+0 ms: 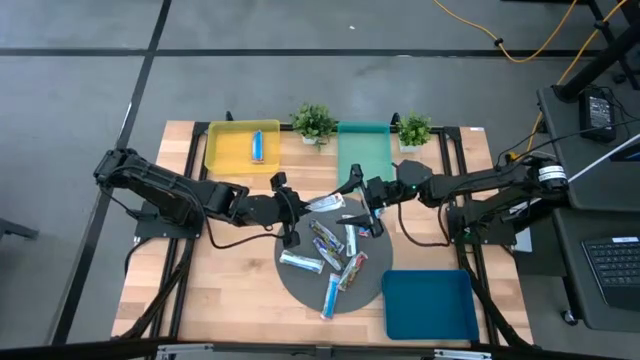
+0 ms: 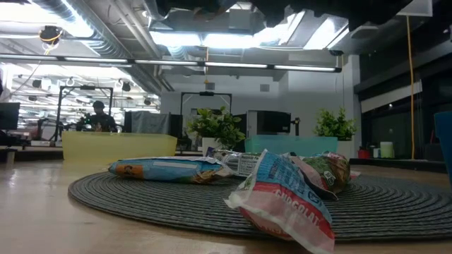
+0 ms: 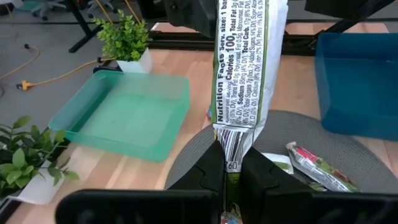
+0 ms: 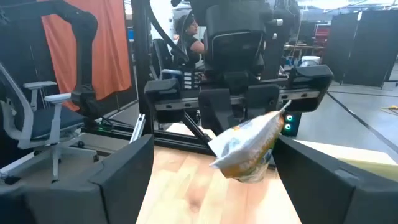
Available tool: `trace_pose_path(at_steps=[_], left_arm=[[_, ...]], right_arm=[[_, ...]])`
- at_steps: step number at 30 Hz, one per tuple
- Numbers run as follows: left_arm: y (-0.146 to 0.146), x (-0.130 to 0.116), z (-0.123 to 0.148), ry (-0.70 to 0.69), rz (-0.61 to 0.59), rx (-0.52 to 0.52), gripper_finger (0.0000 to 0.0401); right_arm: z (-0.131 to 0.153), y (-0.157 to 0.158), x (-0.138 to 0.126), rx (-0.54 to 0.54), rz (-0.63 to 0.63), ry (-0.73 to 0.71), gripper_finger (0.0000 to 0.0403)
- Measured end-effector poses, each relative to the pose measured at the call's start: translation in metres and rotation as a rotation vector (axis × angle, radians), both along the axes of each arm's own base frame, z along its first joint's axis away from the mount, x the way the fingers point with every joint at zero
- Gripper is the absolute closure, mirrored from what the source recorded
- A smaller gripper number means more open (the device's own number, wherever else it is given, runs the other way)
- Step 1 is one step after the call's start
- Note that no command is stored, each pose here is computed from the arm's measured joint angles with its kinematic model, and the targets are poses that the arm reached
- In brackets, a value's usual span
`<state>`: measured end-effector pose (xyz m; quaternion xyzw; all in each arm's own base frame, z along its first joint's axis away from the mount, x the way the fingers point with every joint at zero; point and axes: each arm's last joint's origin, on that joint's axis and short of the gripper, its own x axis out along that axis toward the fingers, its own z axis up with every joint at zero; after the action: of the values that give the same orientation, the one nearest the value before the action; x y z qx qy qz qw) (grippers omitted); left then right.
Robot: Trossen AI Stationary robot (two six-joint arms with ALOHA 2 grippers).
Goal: Pick and place Granola Bars by type
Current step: Put the yellow granola bar into the blue bin
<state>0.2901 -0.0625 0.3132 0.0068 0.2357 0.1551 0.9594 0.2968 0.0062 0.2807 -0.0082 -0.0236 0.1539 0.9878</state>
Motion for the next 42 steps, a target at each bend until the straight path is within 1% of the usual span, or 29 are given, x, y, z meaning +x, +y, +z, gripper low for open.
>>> trace_pose_path(at_steps=[12, 15, 18, 25, 28, 37, 40, 42], left_arm=[[0.0, 0.003, -0.003, 0.005, 0.003, -0.001, 0.0389], [0.0, 0.005, -0.006, 0.017, -0.002, 0.0, 0.0389], [-0.001, 0.008, -0.008, 0.017, -0.012, 0.008, 0.0389], [-0.002, 0.01, -0.003, -0.03, -0.027, 0.023, 0.0389], [-0.003, 0.011, -0.003, -0.028, -0.049, 0.015, 0.0389], [-0.003, 0.012, -0.001, -0.047, -0.059, 0.021, 0.0388], [-0.003, 0.012, -0.001, -0.042, -0.08, 0.029, 0.038], [-0.003, 0.012, -0.001, -0.042, -0.082, 0.031, 0.0368]], right_arm=[[0.001, 0.0, 0.0, -0.025, -0.002, -0.019, 0.0078], [0.002, 0.0, 0.0, -0.026, -0.003, -0.028, 0.0089], [0.002, 0.0, 0.0, -0.024, -0.003, -0.03, 0.0113], [0.002, 0.0, 0.0, -0.022, -0.003, -0.028, 0.0176], [0.002, 0.0, 0.0, -0.022, -0.003, -0.028, 0.0198], [0.002, 0.0, 0.0, -0.023, -0.004, -0.03, 0.0273], [0.002, 0.0, 0.0, -0.026, -0.005, -0.031, 0.0304], [0.002, 0.0, 0.0, -0.034, -0.005, -0.033, 0.0323]])
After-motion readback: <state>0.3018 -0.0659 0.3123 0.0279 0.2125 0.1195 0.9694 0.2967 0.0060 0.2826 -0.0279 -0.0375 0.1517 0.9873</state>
